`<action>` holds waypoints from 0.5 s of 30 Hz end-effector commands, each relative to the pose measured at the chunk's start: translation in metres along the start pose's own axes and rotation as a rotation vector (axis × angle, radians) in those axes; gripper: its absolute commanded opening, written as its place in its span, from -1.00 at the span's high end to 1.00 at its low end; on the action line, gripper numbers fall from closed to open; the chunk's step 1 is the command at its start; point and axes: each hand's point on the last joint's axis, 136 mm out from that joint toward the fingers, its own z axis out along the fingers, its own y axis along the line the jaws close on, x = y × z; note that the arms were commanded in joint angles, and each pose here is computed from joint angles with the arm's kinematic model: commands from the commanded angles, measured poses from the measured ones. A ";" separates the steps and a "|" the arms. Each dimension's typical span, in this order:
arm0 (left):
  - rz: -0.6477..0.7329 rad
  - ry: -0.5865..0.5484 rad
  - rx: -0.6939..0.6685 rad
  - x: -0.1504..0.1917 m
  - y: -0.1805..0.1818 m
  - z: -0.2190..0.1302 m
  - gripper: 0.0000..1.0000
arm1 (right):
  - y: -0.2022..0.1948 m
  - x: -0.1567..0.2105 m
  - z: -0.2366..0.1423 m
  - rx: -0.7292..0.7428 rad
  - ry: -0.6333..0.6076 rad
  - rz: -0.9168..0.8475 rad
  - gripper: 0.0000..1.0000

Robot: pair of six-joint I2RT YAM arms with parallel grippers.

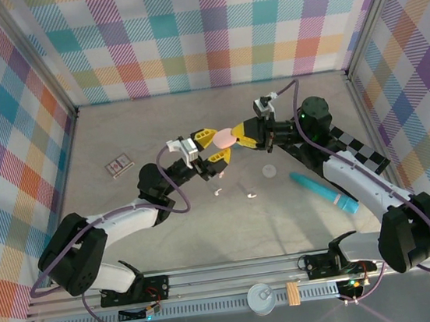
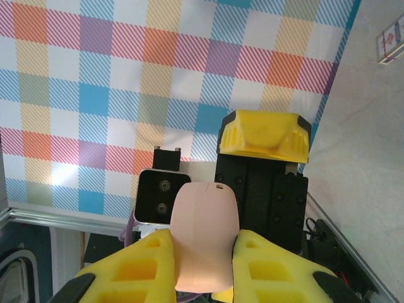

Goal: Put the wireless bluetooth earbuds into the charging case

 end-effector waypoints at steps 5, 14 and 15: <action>0.031 -0.074 0.058 -0.022 -0.010 0.007 -0.13 | 0.007 -0.001 0.004 -0.047 -0.015 -0.022 0.70; 0.027 -0.078 0.087 -0.025 -0.015 0.008 -0.03 | 0.001 -0.001 0.005 -0.033 -0.010 -0.011 0.71; 0.026 -0.077 0.087 -0.025 -0.015 0.008 -0.02 | 0.000 -0.001 0.005 -0.030 -0.010 -0.010 0.71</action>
